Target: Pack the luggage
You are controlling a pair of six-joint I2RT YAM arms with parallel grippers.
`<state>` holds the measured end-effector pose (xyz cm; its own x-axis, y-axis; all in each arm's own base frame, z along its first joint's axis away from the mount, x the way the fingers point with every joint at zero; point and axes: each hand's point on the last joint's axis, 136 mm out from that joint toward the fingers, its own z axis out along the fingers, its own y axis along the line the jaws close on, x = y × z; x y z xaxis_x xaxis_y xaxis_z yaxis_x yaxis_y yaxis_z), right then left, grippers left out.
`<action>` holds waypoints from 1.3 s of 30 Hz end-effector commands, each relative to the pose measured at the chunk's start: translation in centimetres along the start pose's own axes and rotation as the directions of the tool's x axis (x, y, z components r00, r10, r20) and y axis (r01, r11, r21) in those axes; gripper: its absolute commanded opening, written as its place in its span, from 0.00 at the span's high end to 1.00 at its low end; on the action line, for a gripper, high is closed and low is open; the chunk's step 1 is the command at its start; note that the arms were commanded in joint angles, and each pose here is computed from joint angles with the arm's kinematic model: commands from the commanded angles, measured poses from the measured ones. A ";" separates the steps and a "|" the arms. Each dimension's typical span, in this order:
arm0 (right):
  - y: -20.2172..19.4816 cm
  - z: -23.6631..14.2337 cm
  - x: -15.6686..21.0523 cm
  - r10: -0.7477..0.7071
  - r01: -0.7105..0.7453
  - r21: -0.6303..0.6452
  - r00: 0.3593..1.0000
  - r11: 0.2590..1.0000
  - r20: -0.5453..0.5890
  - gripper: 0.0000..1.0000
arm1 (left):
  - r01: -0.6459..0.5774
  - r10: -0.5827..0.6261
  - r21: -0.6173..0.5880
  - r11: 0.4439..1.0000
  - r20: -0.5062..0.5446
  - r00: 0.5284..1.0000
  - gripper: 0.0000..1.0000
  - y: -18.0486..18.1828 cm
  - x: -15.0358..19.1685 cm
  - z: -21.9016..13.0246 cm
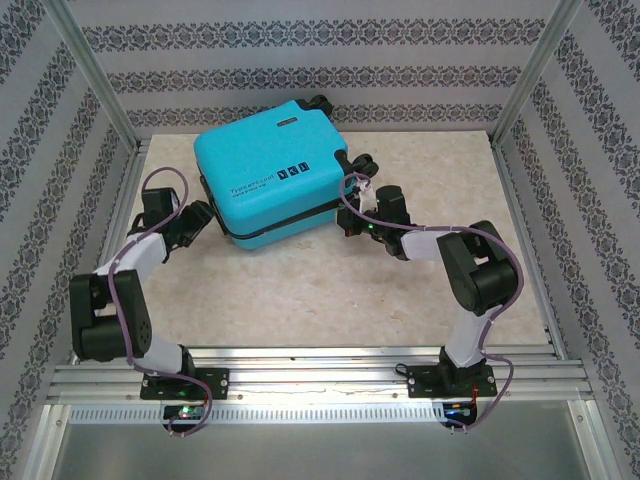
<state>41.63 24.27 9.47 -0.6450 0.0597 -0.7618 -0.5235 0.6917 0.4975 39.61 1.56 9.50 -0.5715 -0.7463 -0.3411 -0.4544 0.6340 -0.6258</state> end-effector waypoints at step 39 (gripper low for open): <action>-7.9 -2.7 -5.7 -0.002 -0.056 0.390 0.989 0.919 0.146 1.00 | -0.030 0.051 0.152 0.988 -0.138 0.989 1.00 0.1 0.1 3.3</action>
<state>44.43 20.77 9.21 -0.6245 0.0793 -0.7770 -0.3539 0.8581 0.3720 42.95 -0.42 8.77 -0.6696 -0.6753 -0.3092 -0.2727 0.6108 -0.7434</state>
